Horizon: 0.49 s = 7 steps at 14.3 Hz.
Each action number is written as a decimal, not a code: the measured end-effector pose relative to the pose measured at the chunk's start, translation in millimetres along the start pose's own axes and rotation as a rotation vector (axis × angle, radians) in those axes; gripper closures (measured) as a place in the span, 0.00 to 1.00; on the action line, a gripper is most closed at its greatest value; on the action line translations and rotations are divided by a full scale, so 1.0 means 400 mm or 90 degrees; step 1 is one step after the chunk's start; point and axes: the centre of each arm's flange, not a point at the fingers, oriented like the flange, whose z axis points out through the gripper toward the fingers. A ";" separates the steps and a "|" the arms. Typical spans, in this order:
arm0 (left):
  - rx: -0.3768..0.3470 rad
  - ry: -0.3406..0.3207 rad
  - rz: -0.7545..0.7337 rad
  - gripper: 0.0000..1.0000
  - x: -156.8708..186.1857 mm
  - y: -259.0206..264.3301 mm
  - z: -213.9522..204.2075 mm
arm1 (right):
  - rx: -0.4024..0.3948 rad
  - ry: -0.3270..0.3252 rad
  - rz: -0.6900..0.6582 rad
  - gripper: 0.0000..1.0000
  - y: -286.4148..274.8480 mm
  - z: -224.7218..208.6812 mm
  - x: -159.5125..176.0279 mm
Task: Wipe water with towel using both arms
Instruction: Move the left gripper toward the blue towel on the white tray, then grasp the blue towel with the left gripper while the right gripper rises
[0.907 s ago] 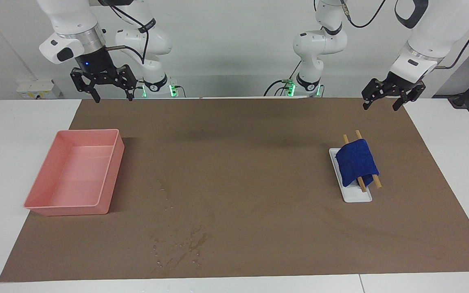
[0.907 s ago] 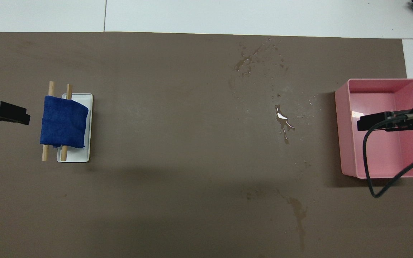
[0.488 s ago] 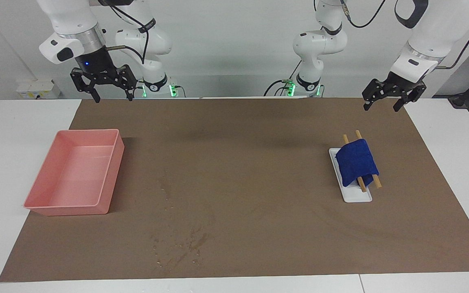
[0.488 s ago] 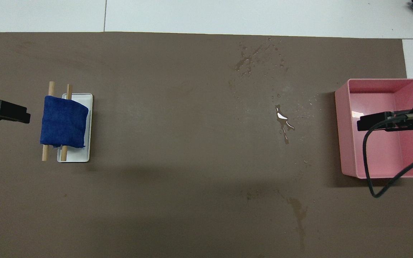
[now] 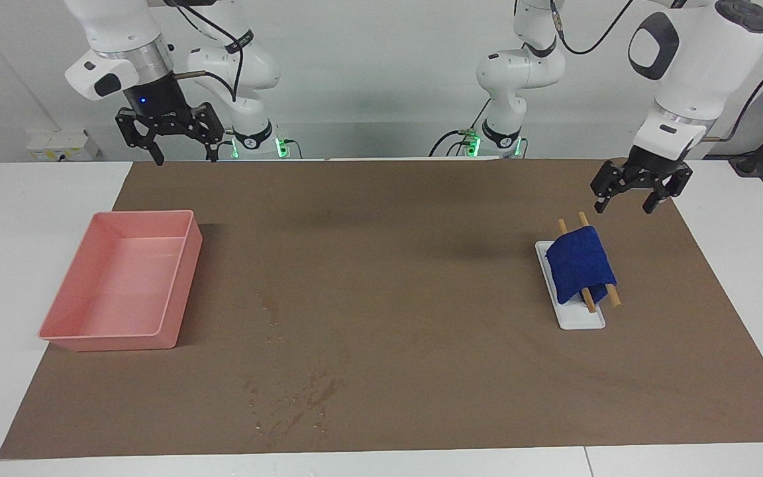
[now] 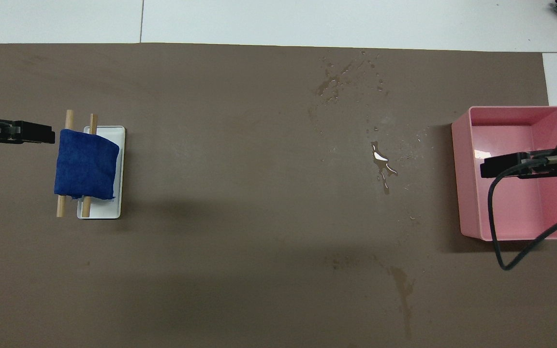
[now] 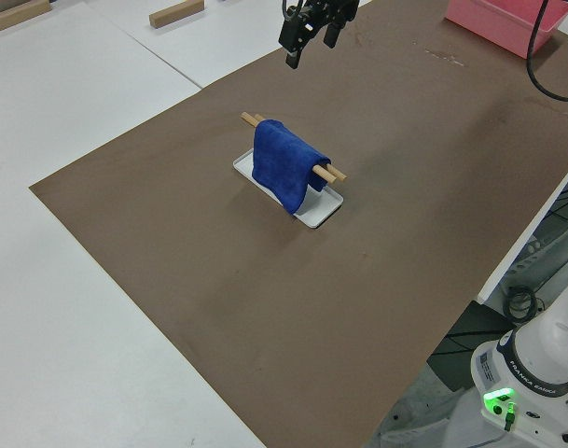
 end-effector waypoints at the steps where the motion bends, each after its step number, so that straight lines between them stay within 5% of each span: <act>1: 0.002 0.010 -0.005 0.00 0.000 -0.012 0.031 | 0.000 -0.002 -0.001 0.00 -0.002 0.004 -0.002; 7: 0.004 0.037 -0.020 0.00 -0.024 -0.044 0.293 | -0.003 0.029 -0.040 0.00 0.005 0.065 -0.002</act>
